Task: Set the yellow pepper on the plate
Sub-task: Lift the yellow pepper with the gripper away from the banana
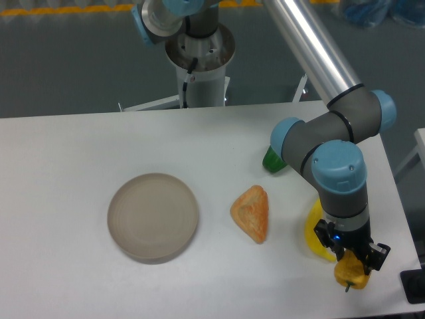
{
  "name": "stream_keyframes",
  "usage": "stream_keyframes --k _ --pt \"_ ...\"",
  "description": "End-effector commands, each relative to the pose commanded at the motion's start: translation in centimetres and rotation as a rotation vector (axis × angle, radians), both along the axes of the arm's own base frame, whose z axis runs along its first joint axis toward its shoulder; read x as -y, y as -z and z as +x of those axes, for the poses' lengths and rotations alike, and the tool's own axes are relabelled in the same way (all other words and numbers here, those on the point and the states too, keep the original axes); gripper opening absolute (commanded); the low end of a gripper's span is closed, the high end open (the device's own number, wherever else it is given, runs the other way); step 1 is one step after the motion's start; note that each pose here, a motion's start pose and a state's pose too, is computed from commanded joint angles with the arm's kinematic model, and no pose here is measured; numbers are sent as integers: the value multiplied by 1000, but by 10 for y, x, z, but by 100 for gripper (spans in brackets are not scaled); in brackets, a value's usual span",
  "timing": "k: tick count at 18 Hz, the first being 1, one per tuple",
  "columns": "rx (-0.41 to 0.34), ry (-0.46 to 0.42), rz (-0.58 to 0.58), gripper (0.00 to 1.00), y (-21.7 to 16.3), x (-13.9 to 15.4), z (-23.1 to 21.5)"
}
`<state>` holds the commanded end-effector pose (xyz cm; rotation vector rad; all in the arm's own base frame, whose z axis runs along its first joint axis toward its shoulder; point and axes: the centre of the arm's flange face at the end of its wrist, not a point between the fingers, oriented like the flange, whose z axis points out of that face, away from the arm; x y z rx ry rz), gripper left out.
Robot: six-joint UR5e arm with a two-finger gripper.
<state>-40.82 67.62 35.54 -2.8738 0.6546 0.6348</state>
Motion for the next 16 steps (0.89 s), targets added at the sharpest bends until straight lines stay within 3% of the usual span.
stream_keyframes --k 5,9,16 --pt "-7 -10 15 39 -14 4 6" --pt "16 -43 38 39 -39 27 28" --pt "186 -147 14 39 -53 59 115"
